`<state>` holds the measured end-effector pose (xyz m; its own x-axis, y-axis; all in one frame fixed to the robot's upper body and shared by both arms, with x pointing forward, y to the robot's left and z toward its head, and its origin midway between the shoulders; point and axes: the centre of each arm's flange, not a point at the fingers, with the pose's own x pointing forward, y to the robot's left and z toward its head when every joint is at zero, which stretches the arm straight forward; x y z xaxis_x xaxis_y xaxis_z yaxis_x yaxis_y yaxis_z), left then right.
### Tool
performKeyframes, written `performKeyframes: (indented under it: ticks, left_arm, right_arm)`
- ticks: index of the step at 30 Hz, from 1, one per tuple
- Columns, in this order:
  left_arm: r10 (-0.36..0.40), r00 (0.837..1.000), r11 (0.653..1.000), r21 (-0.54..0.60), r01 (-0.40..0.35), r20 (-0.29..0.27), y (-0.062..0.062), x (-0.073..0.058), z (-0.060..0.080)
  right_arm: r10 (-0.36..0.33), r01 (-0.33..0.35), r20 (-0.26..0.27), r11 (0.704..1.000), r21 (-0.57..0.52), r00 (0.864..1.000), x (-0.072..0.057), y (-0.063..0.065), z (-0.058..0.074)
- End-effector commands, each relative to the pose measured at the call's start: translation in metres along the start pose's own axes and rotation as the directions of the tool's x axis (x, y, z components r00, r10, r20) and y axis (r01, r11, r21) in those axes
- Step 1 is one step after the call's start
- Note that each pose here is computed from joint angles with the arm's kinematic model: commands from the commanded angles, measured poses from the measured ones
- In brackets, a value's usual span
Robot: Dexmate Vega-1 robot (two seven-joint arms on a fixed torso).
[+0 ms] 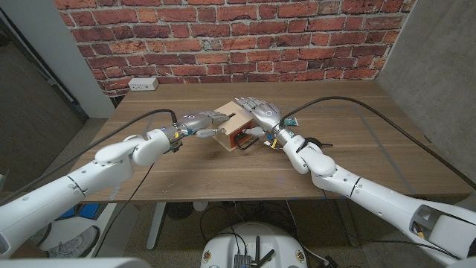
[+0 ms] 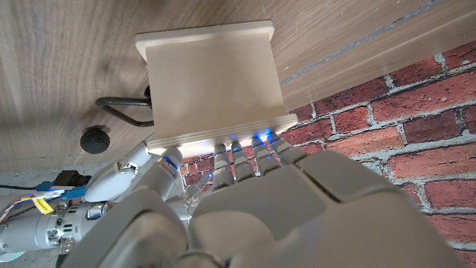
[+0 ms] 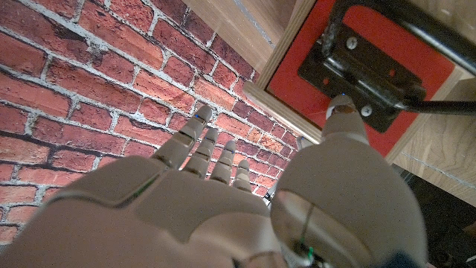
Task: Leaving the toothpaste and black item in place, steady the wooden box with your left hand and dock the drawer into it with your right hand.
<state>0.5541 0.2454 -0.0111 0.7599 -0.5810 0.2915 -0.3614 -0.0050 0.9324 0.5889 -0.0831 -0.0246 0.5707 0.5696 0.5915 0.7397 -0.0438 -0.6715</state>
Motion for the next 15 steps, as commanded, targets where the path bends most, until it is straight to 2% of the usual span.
performKeyframes:
  ticks: [1,15]
  left_arm:
    - [-0.004,1.000,1.000,-0.003,0.004,-0.002,-0.0002,0.0008,-0.0005]
    - [-0.007,1.000,1.000,-0.003,0.007,-0.001,0.0005,0.0028,-0.0009]
  right_arm:
    - [-0.004,0.004,-0.006,1.000,0.012,1.000,0.0040,0.0013,0.0001]
    - [-0.005,0.005,-0.017,1.000,0.023,1.000,0.0070,0.0036,0.0013]
